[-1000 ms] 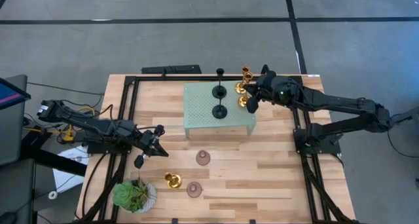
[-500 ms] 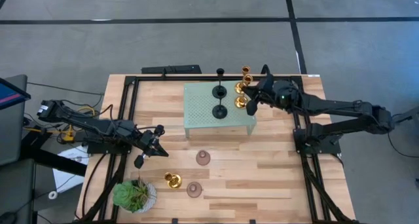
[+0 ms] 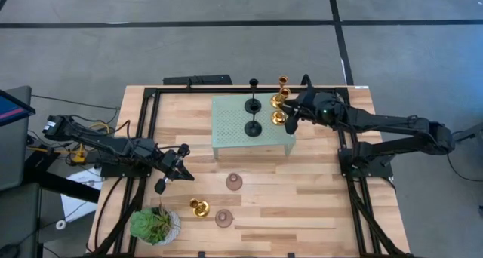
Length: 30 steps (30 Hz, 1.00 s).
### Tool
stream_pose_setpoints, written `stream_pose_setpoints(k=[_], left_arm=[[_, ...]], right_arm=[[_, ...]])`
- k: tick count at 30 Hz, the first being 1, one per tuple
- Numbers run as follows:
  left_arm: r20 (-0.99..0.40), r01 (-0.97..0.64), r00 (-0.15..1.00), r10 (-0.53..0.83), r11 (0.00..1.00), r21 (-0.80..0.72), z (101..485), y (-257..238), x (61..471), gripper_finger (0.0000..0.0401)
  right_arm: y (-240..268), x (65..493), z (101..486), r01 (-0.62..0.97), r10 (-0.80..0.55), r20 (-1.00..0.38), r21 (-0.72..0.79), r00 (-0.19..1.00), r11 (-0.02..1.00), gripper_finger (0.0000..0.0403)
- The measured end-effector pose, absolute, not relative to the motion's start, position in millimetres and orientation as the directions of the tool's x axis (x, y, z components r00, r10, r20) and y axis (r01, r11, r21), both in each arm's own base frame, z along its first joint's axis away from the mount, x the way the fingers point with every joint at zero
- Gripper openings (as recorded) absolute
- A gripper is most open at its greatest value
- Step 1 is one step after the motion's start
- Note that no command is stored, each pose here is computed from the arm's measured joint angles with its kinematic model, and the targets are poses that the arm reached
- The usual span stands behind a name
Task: Pick & Place candle stick holders
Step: Put the bottom gold candle holder on the shelf aligned with the other gold candle holder, then put the gold candle holder on the shelf aligned with the other gold candle holders
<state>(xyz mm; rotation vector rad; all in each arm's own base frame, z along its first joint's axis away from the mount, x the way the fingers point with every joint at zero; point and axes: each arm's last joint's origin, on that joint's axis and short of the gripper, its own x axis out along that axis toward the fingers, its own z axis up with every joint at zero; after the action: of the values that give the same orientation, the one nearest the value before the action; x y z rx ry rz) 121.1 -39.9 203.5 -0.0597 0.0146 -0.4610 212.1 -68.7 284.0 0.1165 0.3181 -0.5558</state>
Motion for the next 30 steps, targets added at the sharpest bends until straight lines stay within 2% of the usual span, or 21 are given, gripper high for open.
stream_pose_setpoints(k=[5, 9, 14, 17, 21, 26, 30], left_arm=[[-0.001, 0.444, 0.896, -0.445, 0.894, -0.061, 203, -40, 121, 0.0011], [-0.001, 0.444, 0.896, -0.445, 0.894, -0.061, 203, -40, 121, 0.0011], [-0.001, 0.444, 0.896, -0.445, 0.894, -0.061, 203, -40, 121, 0.0011], [-0.001, 0.444, 0.896, -0.445, 0.894, -0.061, 203, -40, 121, 0.0011], [-0.001, 0.444, 0.895, -0.446, 0.891, -0.098, 203, -40, 121, 0.0011], [-0.013, 0.501, 0.858, -0.513, 0.844, -0.193, 202, -43, 121, 0.0011], [-0.037, 0.529, 0.84, -0.541, 0.833, -0.161, 199, -47, 122, 0.0006]], right_arm=[[-64, 201, 289, 0.518, -0.492, -0.332, -0.013, 0.805, 0.855, 0.0126], [-58, 185, 294, 0.464, -0.431, -0.357, 0.009, 0.829, 0.886, 0.0141], [-42, 165, 302, 0.303, -0.217, -0.362, 0.199, 0.907, 0.932, 0.0147], [-28, 157, 305, 0.135, -0.021, -0.353, 0.302, 0.935, 0.944, 0.0139], [-7, 154, 305, -0.04, 0.177, -0.359, 0.358, 0.916, 0.933, 0.0122], [18, 157, 302, -0.179, 0.308, -0.383, 0.336, 0.871, 0.925, 0.0099], [33, 161, 297, -0.211, 0.299, -0.418, 0.243, 0.858, 0.947, 0.0082]])
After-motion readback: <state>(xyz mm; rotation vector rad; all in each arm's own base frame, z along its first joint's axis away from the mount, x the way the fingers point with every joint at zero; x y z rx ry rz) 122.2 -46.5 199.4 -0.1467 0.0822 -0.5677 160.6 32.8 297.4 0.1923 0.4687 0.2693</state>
